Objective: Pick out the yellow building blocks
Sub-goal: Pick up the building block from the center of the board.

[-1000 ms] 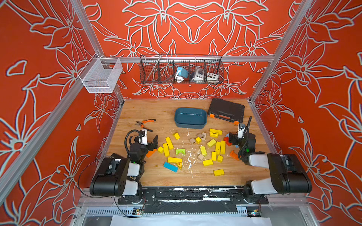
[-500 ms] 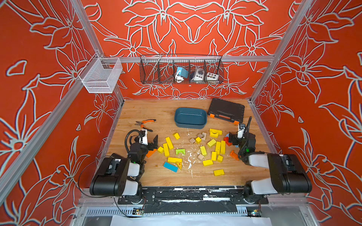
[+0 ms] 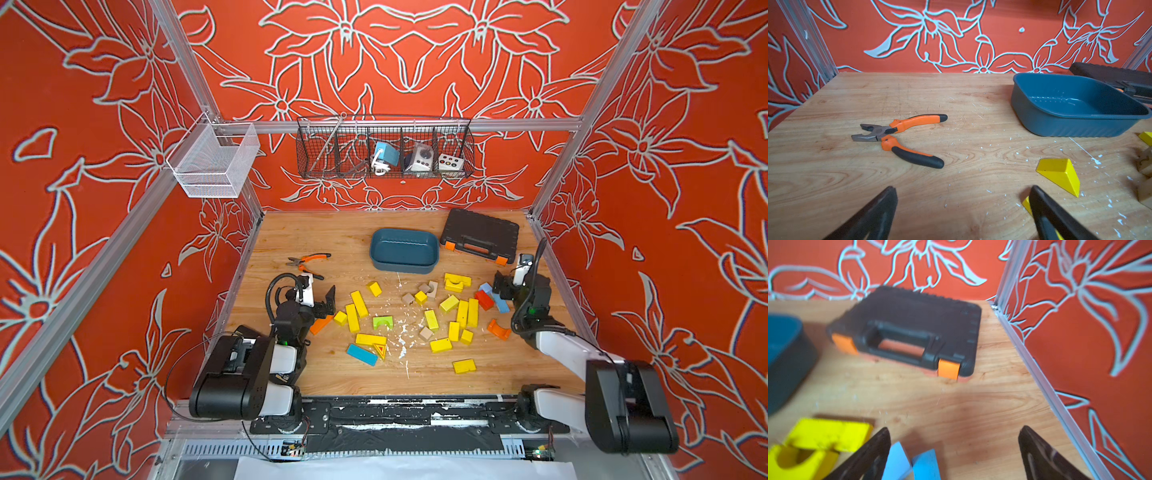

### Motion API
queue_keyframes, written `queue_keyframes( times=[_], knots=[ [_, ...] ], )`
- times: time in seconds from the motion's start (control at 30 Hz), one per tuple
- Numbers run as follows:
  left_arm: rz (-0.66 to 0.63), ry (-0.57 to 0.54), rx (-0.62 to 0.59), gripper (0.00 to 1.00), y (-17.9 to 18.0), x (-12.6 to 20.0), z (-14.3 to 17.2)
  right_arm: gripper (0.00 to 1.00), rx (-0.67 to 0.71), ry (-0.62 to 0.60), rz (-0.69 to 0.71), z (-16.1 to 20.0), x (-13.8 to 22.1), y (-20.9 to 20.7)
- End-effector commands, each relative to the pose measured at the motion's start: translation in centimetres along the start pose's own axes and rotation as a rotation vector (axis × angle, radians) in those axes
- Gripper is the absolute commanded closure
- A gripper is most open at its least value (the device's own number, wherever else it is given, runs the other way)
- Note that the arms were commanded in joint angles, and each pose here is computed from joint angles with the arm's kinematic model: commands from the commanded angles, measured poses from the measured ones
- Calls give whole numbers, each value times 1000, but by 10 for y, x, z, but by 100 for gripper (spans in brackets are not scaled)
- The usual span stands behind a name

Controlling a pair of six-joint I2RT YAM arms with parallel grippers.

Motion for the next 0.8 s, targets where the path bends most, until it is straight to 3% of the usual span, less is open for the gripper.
queue_keyframes(
  times=[0.0,0.17,0.27,0.37,0.47,0.6,0.77],
  knots=[
    [8,46,7,1,0,-14,-21,2,-156,171,-8,1,18,1],
    [57,302,-69,1,-3,-32,-36,2,-269,326,-288,-6,45,42],
    [51,401,-128,1,-1,-27,-54,14,-281,403,-363,6,67,58],
    [57,457,-190,1,-1,-17,-68,16,-209,506,-338,25,89,63],
    [48,491,-206,1,0,-8,-79,25,-146,628,-344,47,110,71],
    [50,542,-133,3,-1,-14,-85,31,-92,744,-349,75,130,86],
    [93,557,-99,3,-6,-24,-86,36,-21,789,-348,90,135,100]
  ],
)
Point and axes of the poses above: each gripper's point midway between its finger pads, its own x axis back along the fingers, its own y axis along the line the jaws close on, z = x × y, the point moved 3 cm from there along x, back along the fingers, and after that the axes turned 1 degree about -x, right-handed, at the moved point
